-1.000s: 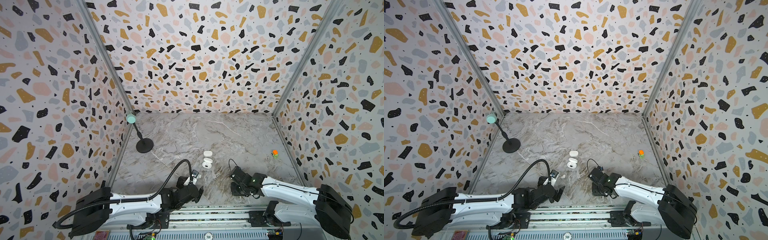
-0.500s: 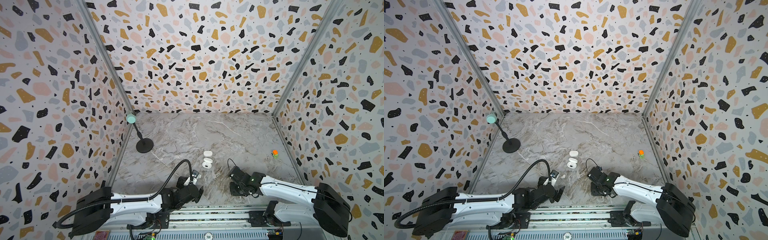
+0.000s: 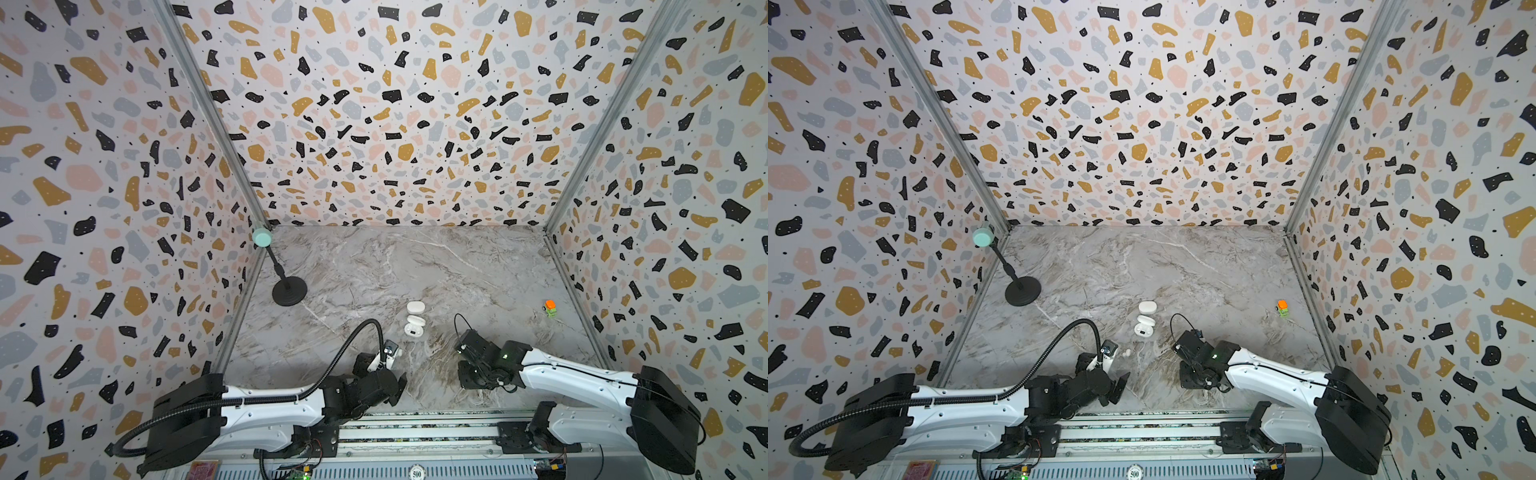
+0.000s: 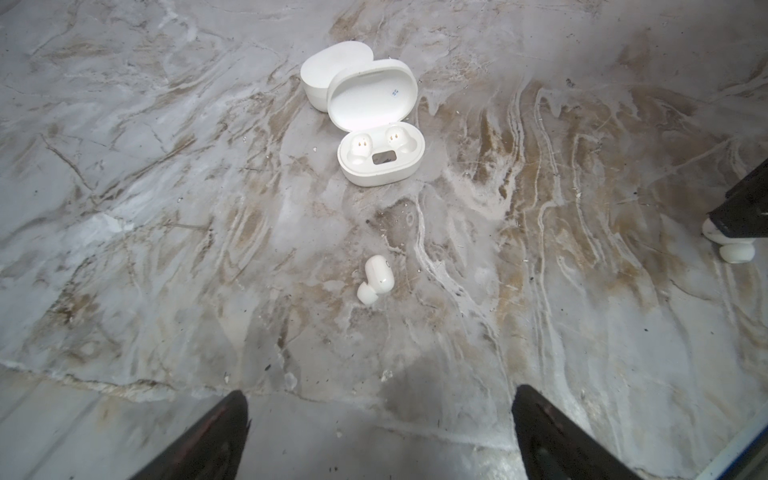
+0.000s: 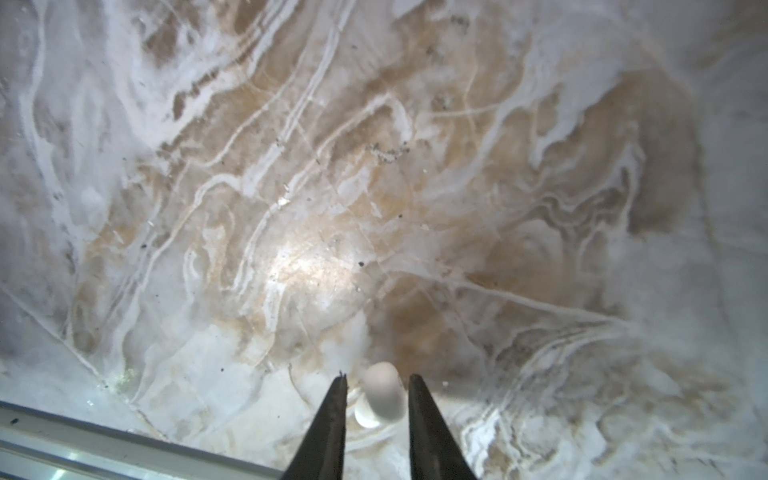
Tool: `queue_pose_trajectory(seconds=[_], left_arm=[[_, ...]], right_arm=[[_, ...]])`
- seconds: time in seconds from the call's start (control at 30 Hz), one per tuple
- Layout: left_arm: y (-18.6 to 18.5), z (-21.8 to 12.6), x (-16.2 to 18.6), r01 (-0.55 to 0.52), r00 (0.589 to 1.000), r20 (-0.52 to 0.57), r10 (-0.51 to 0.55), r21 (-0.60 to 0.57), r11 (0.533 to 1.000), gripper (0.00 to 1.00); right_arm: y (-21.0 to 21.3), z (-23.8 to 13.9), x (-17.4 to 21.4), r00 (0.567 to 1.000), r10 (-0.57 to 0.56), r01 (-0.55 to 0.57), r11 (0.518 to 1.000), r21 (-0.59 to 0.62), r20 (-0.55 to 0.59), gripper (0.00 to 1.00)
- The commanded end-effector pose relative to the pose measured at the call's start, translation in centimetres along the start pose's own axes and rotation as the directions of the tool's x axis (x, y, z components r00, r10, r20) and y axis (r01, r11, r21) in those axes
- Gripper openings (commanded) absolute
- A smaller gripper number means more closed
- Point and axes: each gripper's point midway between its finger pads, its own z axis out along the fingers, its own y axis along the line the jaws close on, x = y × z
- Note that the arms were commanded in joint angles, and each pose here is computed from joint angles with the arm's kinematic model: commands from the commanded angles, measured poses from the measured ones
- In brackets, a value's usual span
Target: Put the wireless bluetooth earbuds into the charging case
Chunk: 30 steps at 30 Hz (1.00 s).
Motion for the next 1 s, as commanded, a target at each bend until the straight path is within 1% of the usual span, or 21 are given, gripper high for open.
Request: queue_pose_trajectory(seconds=[0.0,0.2,0.4,0.77,0.97], left_arm=[[-0.7,-0.3,-1.4,0.019,0.999,0.042,-0.020,0.025,1.000,1.00],[-0.8,-0.3,-1.5,0.021,0.999,0.043,-0.022,0.028,0.999,1.00],[-0.8,-0.5,-1.7,0.022,0.999,0.046,-0.023,0.029,0.999,1.00],[-0.8,-0.4,-1.7,0.021,0.999,0.044,-0.022,0.029,0.999,1.00],[-0.8,-0.4,-1.7,0.019,0.999,0.044,-0.020,0.028,0.999,1.00]], right_arm=[[-0.2,-1.3,-0.3,0.999,-0.009,0.009,1.000,-0.008,0.032,0.27],[-0.4,-1.4,0.3,0.999,-0.041,0.042,0.998,-0.039,0.036,0.28],[-1.4,-0.4,0.8,0.999,-0.052,0.052,0.999,0.005,0.009,0.27],[-0.8,0.4,0.8,0.998,-0.059,0.059,0.998,-0.011,-0.003,0.26],[-1.1,0.8,0.9,0.998,-0.056,0.056,0.998,0.001,-0.012,0.23]])
